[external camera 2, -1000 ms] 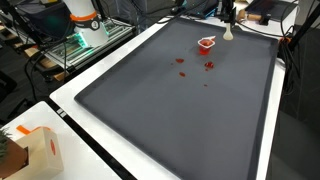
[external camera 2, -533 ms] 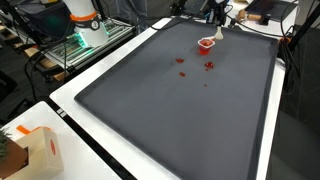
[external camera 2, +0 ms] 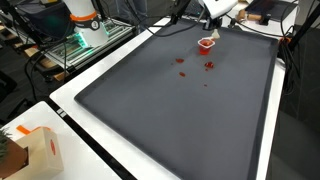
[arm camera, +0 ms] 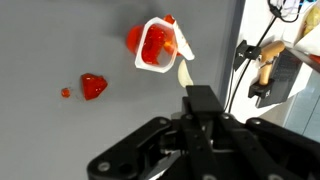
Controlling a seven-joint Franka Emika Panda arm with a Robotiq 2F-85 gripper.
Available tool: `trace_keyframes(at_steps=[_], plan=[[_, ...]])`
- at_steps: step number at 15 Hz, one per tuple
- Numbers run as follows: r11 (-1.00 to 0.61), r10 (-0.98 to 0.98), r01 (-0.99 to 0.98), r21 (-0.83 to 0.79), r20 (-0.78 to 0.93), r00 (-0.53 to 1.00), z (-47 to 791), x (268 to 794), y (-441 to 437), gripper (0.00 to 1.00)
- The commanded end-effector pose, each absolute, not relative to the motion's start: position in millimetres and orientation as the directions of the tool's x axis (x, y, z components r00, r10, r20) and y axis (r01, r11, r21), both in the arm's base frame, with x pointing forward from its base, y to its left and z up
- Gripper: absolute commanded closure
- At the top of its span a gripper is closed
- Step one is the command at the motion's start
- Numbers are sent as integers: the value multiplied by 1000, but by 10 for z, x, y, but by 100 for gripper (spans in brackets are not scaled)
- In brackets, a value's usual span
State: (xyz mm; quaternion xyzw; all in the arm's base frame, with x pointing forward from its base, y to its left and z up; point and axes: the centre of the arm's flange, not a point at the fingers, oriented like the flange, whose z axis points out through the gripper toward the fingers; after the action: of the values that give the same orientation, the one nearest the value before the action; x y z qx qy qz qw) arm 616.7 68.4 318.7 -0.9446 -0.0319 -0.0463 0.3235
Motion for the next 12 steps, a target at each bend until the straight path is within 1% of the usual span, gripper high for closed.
trace_keyframes(at_steps=[1, 12], plan=[[-742, 21, 92, -664, 114, 993, 3055, 6133, 641, 97], [-687, -20, 88, -722, 140, 990, 2803, 6131, 672, 97]])
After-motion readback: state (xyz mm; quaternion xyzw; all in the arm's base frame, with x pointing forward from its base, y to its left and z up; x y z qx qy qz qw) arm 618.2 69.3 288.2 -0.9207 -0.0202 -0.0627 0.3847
